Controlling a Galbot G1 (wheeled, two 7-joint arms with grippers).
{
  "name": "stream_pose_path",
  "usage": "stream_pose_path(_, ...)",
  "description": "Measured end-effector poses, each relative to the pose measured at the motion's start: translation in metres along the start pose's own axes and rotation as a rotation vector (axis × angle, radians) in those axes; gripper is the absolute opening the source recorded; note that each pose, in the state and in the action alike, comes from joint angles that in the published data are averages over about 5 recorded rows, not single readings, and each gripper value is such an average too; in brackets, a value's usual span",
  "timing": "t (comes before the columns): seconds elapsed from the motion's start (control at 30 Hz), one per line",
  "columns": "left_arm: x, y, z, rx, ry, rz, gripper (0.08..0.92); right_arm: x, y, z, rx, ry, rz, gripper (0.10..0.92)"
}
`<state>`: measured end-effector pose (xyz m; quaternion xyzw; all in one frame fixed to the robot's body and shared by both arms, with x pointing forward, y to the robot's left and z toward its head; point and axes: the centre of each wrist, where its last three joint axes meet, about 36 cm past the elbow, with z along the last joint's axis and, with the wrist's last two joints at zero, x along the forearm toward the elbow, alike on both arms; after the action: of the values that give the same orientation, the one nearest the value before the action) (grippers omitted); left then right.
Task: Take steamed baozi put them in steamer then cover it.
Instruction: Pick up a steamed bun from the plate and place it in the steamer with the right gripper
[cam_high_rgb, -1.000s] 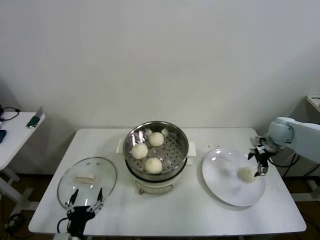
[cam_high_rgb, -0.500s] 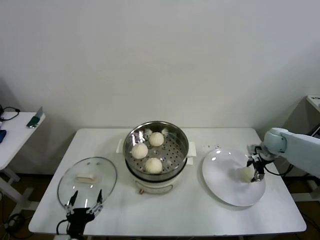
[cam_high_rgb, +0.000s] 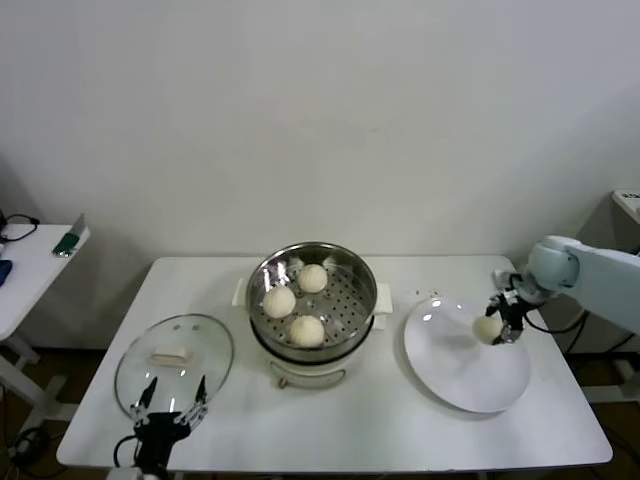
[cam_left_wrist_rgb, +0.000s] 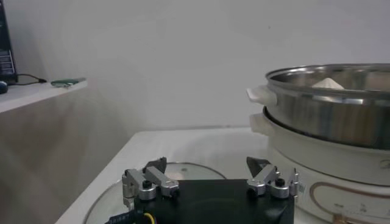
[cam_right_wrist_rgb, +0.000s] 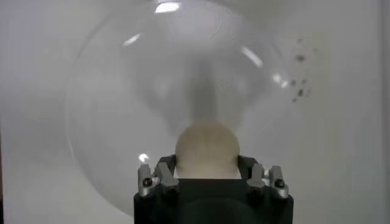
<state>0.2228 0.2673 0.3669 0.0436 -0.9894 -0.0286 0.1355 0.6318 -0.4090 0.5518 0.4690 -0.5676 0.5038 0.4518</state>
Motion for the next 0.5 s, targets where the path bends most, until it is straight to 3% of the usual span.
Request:
stream_pose_path(0.27, -0.001, 0.001, -0.003, -0.004, -0.007, 0.006, 0.823, 0.115, -0.026, -0.093, 0.094, -0.127, 0.071, 0.67)
stream_pose_path(0.5, -0.001, -0.001, -0.006, 0.0, -0.013, 0.013, 0.823, 0.164, -0.02, -0.185, 0.195, -0.189, 0.079, 0.67)
